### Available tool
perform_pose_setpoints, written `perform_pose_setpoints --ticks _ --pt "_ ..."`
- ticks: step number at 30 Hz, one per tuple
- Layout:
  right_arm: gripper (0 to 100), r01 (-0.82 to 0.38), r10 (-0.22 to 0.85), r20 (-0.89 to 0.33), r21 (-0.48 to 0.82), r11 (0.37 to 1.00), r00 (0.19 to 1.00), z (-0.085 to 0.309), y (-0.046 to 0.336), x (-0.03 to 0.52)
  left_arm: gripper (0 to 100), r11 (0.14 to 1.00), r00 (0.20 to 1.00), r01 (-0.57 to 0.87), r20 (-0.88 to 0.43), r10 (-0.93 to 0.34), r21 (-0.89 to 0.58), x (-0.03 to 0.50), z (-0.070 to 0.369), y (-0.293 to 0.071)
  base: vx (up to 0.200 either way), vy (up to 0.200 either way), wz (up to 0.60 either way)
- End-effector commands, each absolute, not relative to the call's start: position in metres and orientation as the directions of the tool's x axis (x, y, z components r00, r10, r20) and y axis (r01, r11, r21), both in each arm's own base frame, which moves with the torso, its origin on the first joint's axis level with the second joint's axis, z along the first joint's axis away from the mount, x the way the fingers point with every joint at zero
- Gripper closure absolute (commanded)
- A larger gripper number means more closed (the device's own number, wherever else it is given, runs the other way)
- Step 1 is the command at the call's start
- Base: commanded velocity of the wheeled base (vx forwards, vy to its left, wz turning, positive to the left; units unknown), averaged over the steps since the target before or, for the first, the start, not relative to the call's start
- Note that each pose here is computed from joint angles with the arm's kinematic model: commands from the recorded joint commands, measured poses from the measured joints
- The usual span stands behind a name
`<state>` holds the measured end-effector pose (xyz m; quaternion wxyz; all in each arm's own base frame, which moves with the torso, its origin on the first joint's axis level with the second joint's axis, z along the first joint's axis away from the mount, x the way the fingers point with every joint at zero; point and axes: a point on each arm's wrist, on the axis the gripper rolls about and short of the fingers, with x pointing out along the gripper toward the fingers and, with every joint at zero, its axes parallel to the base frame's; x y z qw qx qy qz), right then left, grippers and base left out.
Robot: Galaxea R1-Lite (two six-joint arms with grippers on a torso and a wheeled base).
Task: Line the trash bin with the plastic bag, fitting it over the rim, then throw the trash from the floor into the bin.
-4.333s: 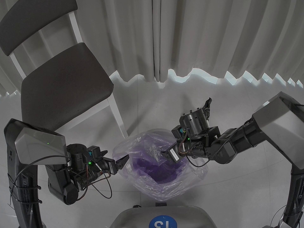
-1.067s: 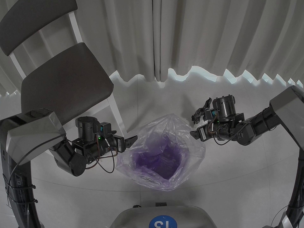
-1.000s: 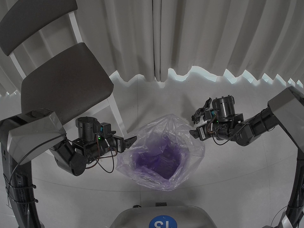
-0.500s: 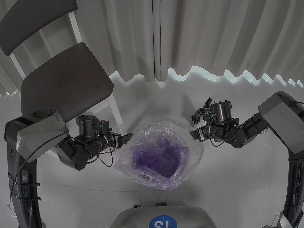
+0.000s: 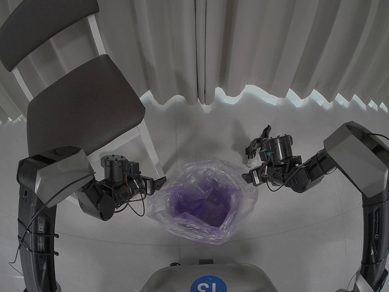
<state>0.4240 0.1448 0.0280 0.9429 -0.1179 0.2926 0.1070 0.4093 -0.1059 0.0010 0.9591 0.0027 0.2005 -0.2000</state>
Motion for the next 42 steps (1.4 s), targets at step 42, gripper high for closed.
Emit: perform_pose_setpoints --ticks 42 --pt "0 -0.234 0.142 -0.574 -0.089 0.968 0.806 0.05 0.131 0.408 0 0.934 0.852 0.355 -0.397 -0.342 -0.043 0.387 -0.002 -0.081 0.0 0.0 0.0"
